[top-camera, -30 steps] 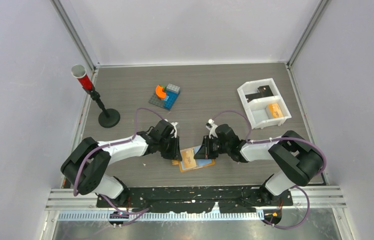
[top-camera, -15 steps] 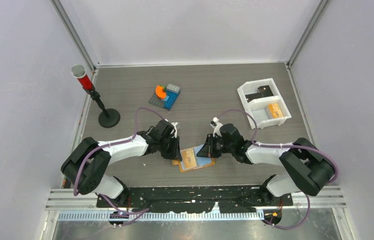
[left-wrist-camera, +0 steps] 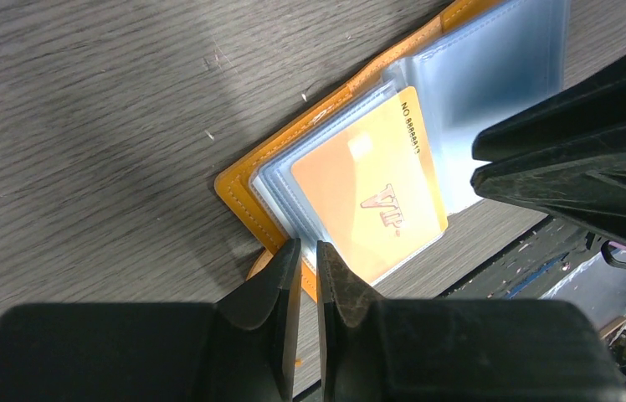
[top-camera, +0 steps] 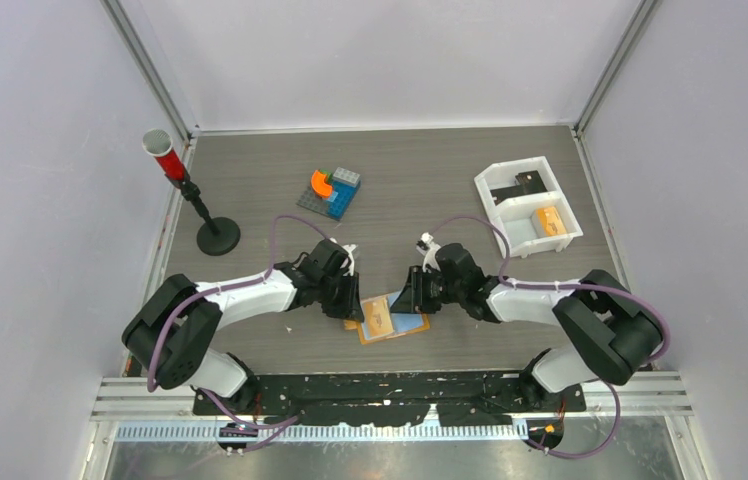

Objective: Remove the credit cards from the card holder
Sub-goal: Remove the credit card from the card holder.

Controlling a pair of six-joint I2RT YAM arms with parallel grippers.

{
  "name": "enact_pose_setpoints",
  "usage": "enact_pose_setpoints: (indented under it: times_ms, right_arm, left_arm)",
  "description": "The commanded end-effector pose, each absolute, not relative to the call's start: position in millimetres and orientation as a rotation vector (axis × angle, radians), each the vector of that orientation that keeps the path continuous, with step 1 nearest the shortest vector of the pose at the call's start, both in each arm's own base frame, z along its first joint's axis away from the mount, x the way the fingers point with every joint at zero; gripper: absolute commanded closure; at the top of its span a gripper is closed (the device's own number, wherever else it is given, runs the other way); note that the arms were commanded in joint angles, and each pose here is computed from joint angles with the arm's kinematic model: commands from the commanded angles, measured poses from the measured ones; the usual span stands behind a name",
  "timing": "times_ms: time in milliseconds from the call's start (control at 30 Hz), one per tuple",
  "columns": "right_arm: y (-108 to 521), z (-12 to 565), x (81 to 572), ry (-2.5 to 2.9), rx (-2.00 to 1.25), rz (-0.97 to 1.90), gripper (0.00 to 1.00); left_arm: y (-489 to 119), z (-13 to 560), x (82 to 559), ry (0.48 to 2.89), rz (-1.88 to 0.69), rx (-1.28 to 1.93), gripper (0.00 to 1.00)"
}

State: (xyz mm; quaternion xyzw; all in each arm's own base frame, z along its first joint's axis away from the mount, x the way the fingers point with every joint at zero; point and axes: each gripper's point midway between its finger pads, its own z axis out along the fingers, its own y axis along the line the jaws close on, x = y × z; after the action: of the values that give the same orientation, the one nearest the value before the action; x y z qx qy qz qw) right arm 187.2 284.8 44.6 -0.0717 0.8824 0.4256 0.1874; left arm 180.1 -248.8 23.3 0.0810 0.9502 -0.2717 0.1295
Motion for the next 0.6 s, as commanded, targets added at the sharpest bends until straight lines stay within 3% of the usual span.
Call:
enact_pose_setpoints:
  times_ms: [0, 433, 567]
  right_arm:
    - [300, 54, 197, 2.436, -0.248, 1.247, 0.71]
    - [309, 37, 193, 2.472, -0.267, 1.281, 0.71]
    - [309, 35, 193, 2.474, -0.264, 1.278, 0.82]
  left_arm:
    - [-238, 11, 185, 2.778, -0.688, 0.247, 0.85]
    - [-240, 10, 185, 2.783, -0.701, 0.245, 0.85]
    - [-240, 9, 185, 2.785, -0.698, 0.244, 0.85]
